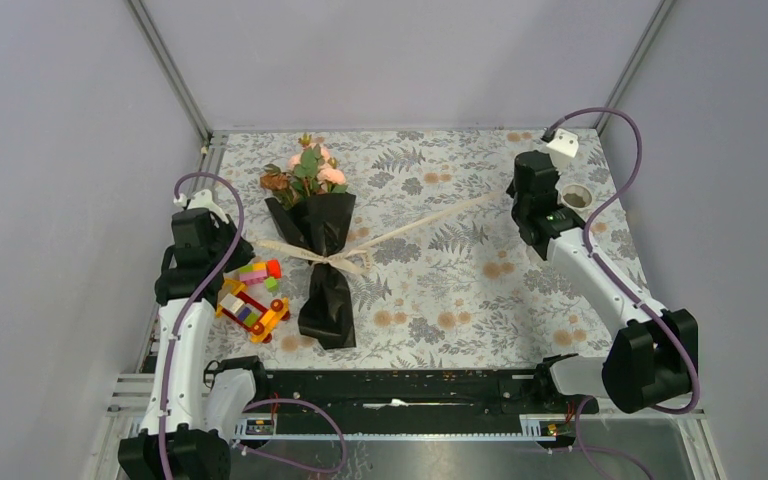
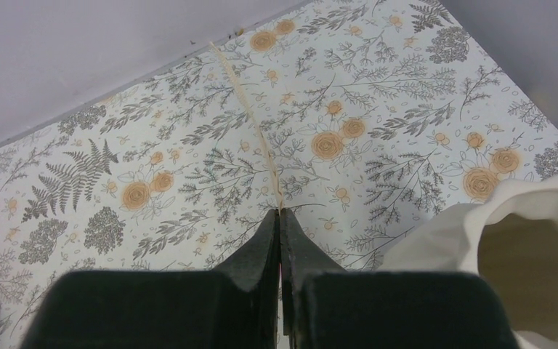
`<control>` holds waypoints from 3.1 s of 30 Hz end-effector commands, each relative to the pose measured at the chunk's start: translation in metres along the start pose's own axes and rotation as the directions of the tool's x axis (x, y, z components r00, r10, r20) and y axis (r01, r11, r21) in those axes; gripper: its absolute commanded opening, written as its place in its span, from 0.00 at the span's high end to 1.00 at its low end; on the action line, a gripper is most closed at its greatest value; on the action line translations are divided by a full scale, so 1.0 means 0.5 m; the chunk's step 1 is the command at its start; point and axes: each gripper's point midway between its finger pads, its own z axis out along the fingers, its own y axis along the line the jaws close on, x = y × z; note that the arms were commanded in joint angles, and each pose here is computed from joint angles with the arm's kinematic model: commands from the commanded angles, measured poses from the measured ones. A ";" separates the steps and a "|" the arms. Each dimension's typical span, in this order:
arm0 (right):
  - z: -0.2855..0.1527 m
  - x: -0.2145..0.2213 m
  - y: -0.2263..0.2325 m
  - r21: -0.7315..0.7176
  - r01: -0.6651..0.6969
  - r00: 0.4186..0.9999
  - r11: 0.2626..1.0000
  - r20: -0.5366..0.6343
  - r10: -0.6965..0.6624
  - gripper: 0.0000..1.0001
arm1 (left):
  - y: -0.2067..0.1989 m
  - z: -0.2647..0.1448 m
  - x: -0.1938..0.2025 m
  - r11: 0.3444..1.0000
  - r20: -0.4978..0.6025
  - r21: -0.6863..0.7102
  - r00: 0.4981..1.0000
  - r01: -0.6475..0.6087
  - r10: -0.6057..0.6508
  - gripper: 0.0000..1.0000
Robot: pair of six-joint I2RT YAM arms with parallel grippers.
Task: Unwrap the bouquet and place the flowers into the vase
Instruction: Untie the ribbon from the wrapping paper.
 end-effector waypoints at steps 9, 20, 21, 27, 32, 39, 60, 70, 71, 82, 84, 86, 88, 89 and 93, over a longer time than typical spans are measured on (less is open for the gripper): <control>0.011 -0.078 -0.025 0.040 -0.042 0.996 0.998 0.077 0.039 1.00 | 0.036 0.006 -0.018 0.996 0.051 -0.092 0.999 -0.007 0.012 1.00; 0.023 -0.079 -0.036 0.050 -0.051 0.996 0.997 0.071 0.047 1.00 | 0.076 -0.009 -0.026 0.980 0.078 -0.198 0.996 -0.030 0.046 1.00; 0.024 -0.078 -0.037 0.049 -0.050 0.996 0.998 0.070 0.047 1.00 | 0.078 -0.010 -0.027 0.978 0.080 -0.204 0.996 -0.032 0.049 1.00; 0.028 -0.081 -0.042 0.056 -0.054 0.996 0.997 0.070 0.050 1.00 | 0.092 -0.029 -0.047 0.967 0.116 -0.252 0.991 -0.032 0.063 1.00; 0.030 -0.088 -0.045 0.059 -0.057 0.996 0.997 0.076 0.053 1.00 | 0.098 -0.046 -0.069 0.959 0.150 -0.282 0.985 -0.035 0.081 1.00; 0.035 -0.102 -0.051 0.064 -0.060 0.995 0.996 0.085 0.055 1.00 | 0.115 -0.072 -0.100 0.937 0.180 -0.345 0.976 -0.050 0.119 1.00; 0.037 -0.158 -0.057 0.057 -0.088 0.988 0.994 0.128 0.080 1.00 | 0.125 -0.146 -0.196 0.899 0.297 -0.438 0.939 -0.028 0.174 1.00; 0.039 -0.187 -0.052 0.051 -0.098 0.985 0.994 0.150 0.089 1.00 | 0.138 -0.187 -0.233 0.867 0.335 -0.498 0.917 -0.023 0.217 1.00; 0.038 -0.192 -0.050 0.048 -0.101 0.984 0.994 0.153 0.093 1.00 | 0.137 -0.190 -0.236 0.866 0.338 -0.500 0.915 -0.023 0.219 1.00; 0.047 -0.216 -0.034 0.031 -0.114 0.980 0.993 0.166 0.108 1.00 | 0.155 -0.256 -0.282 0.810 0.383 -0.586 0.884 0.008 0.268 1.00; 0.053 -0.213 -0.027 0.020 -0.108 0.982 0.994 0.157 0.104 1.00 | 0.163 -0.265 -0.285 0.792 0.384 -0.610 0.882 0.019 0.274 1.00; 0.062 -0.202 -0.018 0.009 -0.088 0.988 0.996 0.132 0.086 1.00 | 0.175 -0.269 -0.280 0.771 0.372 -0.637 0.885 0.022 0.281 1.00; 0.074 -0.188 -0.012 0.010 -0.068 0.993 0.998 0.097 0.067 1.00 | 0.199 -0.277 -0.268 0.719 0.339 -0.695 0.894 0.027 0.293 1.00; 0.080 -0.183 -0.009 0.010 -0.062 0.995 0.998 0.084 0.061 1.00 | 0.212 -0.282 -0.261 0.689 0.322 -0.724 0.899 0.032 0.297 1.00; 0.106 -0.162 0.007 0.006 -0.032 0.999 0.999 0.034 0.032 1.00 | 0.226 -0.276 -0.230 0.672 0.299 -0.739 0.915 0.042 0.271 1.00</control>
